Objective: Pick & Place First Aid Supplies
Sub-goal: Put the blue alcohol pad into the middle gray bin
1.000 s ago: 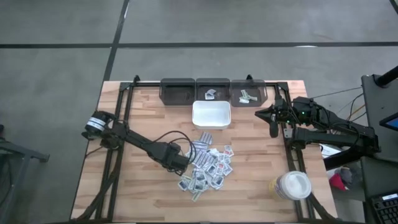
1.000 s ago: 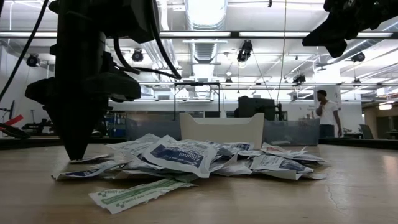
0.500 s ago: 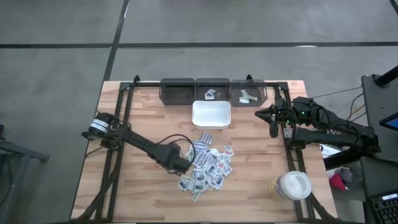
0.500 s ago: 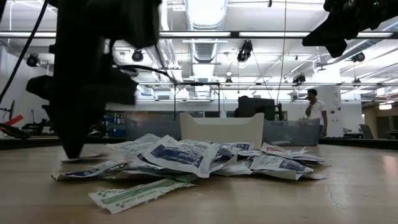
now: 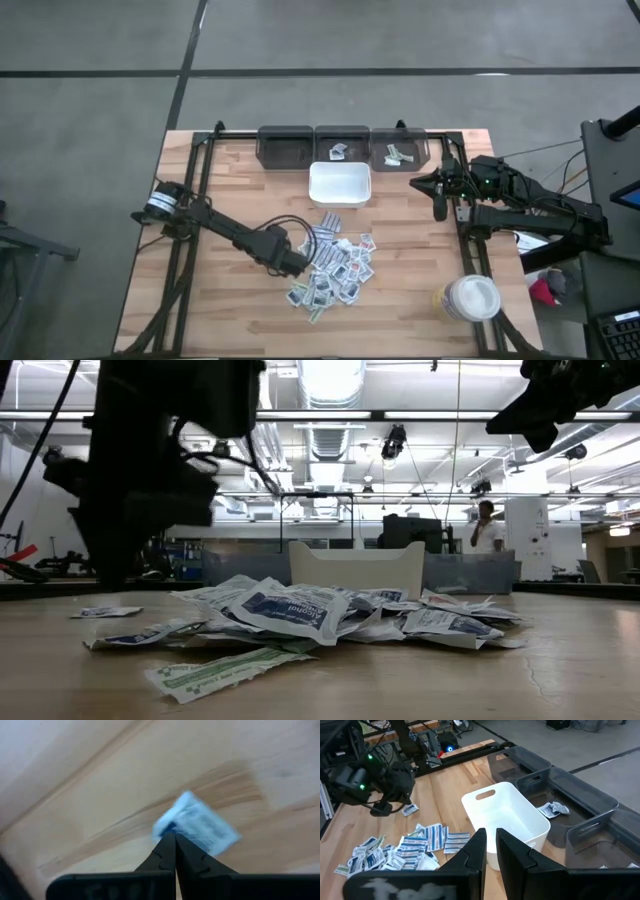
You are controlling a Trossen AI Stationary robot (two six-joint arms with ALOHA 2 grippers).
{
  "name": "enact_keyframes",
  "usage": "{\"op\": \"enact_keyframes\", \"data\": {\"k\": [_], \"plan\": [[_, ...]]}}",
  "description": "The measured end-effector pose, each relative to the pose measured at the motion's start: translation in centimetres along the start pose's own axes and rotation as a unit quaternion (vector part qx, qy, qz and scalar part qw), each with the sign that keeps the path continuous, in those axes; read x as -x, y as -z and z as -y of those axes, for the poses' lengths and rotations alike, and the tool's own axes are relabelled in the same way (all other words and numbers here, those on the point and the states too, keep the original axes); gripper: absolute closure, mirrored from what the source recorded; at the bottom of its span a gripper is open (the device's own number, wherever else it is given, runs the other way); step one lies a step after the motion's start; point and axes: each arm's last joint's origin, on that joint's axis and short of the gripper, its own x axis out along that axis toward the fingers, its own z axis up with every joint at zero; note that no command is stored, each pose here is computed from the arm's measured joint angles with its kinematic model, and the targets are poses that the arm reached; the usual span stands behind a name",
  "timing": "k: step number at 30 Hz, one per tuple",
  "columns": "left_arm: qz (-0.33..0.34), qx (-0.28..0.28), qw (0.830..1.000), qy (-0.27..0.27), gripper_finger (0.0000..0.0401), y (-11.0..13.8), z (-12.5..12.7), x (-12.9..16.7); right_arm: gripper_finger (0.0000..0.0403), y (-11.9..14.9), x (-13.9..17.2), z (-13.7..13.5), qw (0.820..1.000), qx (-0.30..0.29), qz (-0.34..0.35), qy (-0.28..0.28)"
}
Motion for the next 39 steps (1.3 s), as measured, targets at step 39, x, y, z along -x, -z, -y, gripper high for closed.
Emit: {"op": "enact_keyframes", "data": {"k": [39], "plan": [[0.001,-0.045,0.996,0.074,0.0259,0.1,1.2,-0.7,0.0364,0.0,0.0,0.0,1.0,0.0,0.0,0.0]]}}
